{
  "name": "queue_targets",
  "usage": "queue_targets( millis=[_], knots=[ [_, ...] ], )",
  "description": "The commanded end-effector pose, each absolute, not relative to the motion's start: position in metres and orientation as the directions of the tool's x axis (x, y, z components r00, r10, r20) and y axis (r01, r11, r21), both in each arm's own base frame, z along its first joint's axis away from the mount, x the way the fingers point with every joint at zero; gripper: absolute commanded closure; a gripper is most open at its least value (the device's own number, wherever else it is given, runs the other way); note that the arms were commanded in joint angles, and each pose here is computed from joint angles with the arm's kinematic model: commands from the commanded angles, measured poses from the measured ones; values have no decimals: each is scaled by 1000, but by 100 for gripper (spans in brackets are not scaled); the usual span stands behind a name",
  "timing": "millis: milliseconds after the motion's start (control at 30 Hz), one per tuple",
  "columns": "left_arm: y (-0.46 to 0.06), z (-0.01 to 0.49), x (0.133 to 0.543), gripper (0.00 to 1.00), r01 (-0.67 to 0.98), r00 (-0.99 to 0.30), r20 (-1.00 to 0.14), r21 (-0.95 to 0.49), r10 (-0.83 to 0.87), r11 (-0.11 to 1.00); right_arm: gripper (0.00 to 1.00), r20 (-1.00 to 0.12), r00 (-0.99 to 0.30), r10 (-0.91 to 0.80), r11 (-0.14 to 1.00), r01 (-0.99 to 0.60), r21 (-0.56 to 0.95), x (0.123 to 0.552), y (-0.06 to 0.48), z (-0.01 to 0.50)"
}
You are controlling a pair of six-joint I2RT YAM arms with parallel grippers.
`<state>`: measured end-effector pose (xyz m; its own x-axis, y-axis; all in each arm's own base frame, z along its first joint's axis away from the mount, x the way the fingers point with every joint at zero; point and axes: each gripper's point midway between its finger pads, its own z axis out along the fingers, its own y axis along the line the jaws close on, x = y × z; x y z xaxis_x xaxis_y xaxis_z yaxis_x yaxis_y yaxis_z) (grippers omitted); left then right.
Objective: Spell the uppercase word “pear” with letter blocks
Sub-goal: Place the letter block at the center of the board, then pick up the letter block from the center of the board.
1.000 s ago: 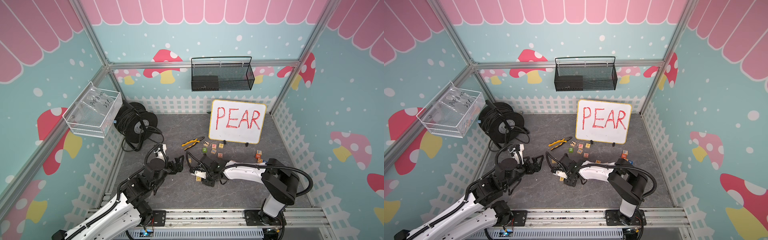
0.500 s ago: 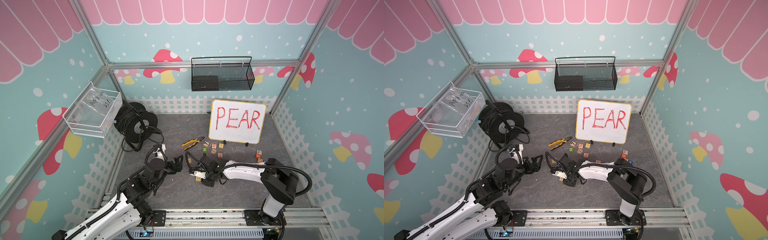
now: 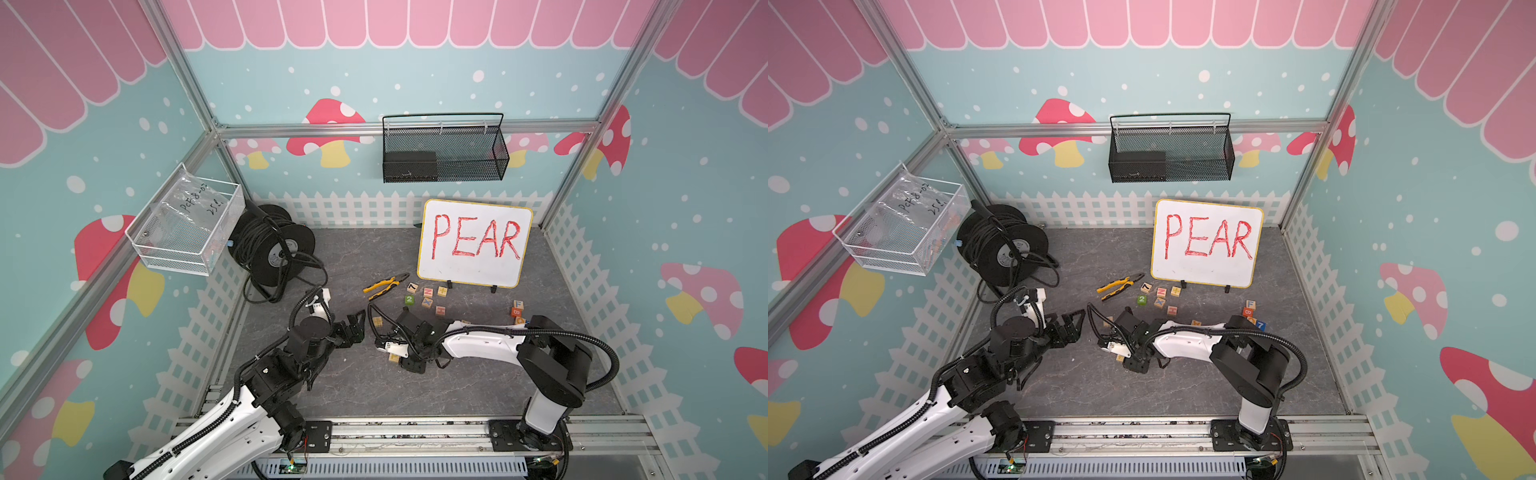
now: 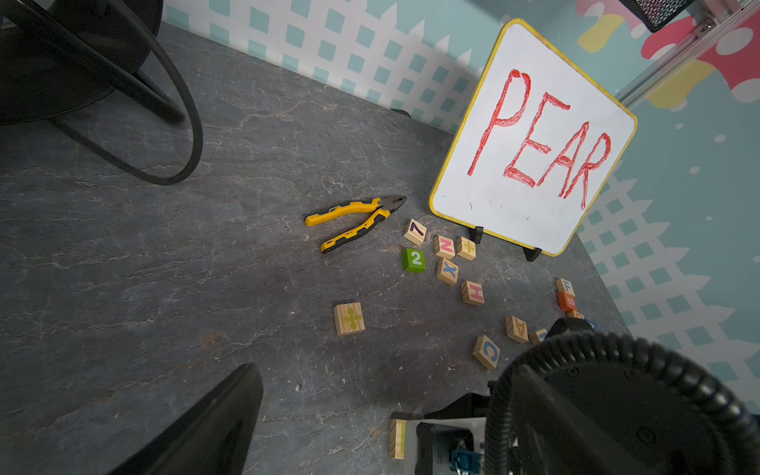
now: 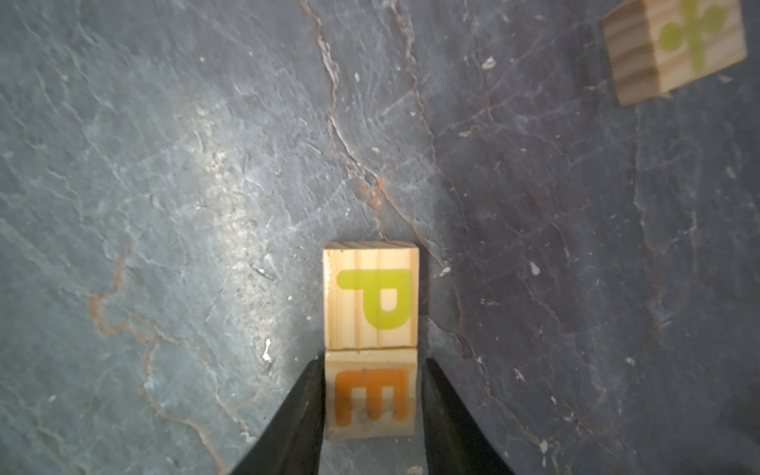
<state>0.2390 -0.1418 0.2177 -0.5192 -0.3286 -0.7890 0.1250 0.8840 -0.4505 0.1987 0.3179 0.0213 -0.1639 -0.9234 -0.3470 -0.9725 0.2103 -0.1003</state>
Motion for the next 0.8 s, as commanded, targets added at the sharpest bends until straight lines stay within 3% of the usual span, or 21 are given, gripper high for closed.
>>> queue_targets(
  millis=[0, 267, 567, 767],
  knots=[
    [-137, 211, 239, 3, 95, -527, -782, -443, -333, 891, 55, -290, -157, -944, 192, -977, -96, 191, 305, 13],
    [-137, 211, 238, 3, 100, -530, -780, -447, -333, 889, 50, -327, -185, -927, 235, -965, -119, 196, 307, 26],
    [-139, 217, 241, 3, 115, -524, -791, -434, -317, 894, 43, -474, -258, -842, 351, -929, -117, 197, 308, 72],
    [-141, 229, 244, 3, 138, -494, -808, -436, -320, 889, 34, -581, -422, -696, 633, -743, -218, 230, 276, 113]
  ],
)
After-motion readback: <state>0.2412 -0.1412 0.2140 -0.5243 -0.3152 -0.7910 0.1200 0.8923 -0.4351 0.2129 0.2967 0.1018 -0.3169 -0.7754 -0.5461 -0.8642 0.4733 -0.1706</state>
